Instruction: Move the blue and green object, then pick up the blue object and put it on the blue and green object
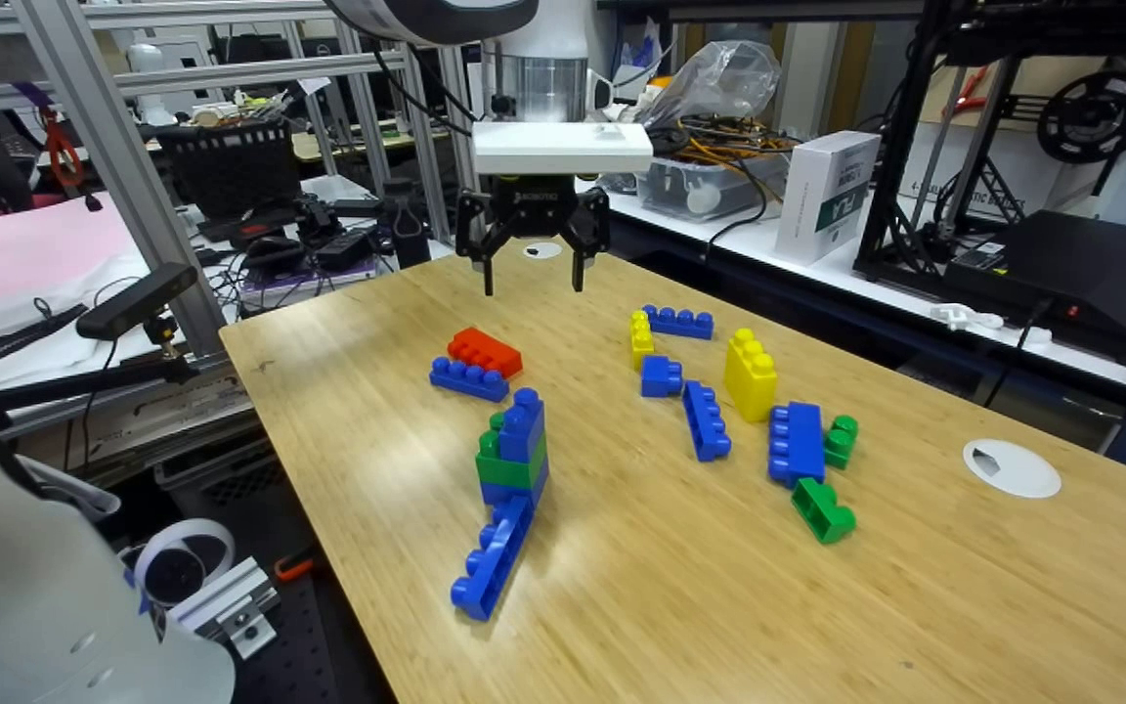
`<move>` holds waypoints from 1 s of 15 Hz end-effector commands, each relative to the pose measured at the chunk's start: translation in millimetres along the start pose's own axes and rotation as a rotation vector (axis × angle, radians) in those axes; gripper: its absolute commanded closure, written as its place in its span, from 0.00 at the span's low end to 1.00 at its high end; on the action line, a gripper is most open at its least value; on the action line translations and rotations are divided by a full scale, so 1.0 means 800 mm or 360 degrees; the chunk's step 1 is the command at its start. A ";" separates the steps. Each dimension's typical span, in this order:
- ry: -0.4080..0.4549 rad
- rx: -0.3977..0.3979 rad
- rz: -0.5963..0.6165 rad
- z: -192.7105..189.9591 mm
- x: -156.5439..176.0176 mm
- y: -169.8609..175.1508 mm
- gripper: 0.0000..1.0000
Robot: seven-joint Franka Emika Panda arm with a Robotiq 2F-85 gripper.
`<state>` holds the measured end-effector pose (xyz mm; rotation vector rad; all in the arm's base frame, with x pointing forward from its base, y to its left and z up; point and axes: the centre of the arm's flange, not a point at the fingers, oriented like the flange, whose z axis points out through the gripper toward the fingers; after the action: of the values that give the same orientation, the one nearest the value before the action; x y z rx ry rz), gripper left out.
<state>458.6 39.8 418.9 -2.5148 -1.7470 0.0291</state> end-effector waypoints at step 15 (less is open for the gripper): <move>0.0085 -0.0047 0.1084 0.013 -0.013 0.050 0.00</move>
<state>483.0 17.2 408.5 -2.9295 -0.9498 0.0017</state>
